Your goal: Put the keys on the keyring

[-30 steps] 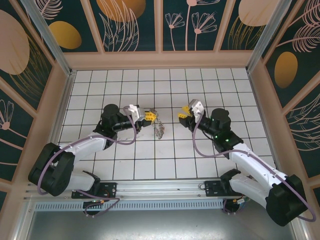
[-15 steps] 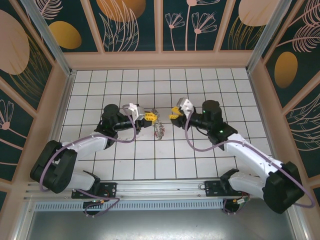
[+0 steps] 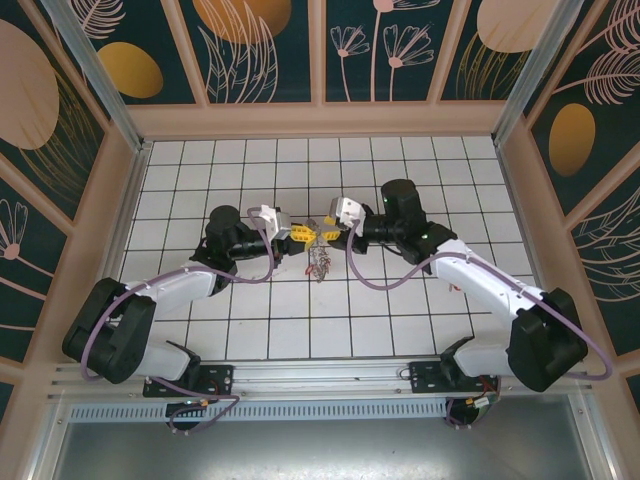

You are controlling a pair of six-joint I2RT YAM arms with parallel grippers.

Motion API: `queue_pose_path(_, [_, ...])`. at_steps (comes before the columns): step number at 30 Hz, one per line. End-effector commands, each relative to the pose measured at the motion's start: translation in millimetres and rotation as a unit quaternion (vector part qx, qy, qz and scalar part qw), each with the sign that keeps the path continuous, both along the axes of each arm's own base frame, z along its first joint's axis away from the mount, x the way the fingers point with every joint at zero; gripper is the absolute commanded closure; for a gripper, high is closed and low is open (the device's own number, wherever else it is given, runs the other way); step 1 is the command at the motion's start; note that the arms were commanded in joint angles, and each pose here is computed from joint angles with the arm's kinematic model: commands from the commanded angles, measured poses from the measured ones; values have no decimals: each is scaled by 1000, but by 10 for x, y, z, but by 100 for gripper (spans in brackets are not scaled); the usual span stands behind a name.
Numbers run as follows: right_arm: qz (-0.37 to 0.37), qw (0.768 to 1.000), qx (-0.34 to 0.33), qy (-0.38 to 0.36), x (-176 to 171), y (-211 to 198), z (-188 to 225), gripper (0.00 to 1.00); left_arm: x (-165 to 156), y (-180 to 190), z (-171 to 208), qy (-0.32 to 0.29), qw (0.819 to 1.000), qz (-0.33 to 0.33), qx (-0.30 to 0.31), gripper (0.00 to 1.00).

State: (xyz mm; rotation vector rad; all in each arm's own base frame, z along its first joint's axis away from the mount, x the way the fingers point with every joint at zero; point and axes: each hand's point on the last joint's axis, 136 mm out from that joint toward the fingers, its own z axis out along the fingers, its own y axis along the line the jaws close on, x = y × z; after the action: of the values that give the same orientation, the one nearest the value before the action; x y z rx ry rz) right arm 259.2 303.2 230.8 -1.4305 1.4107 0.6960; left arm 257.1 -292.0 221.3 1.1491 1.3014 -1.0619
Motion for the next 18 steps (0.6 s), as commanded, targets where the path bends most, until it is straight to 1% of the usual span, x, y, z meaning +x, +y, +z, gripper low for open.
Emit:
queue_pose_path(1, [39,999,2,-16,-96,58,107,67,-21,-44,175,-22,1000,-16,-14,100])
queue_pose_path(7, [49,999,13,-20,-96,109,168,68,-22,-50,145,-19,1000,-20,-6,100])
queue_pose_path(14, [64,998,15,-12,-111,171,162,77,-22,-54,159,-19,1000,-21,-6,100])
queue_pose_path(16, [65,998,13,-10,-110,174,153,81,-25,-53,166,-19,1000,-21,-6,100])
queue_pose_path(18, [62,998,11,-11,-97,171,143,83,-27,-52,168,-20,1000,-21,-6,100])
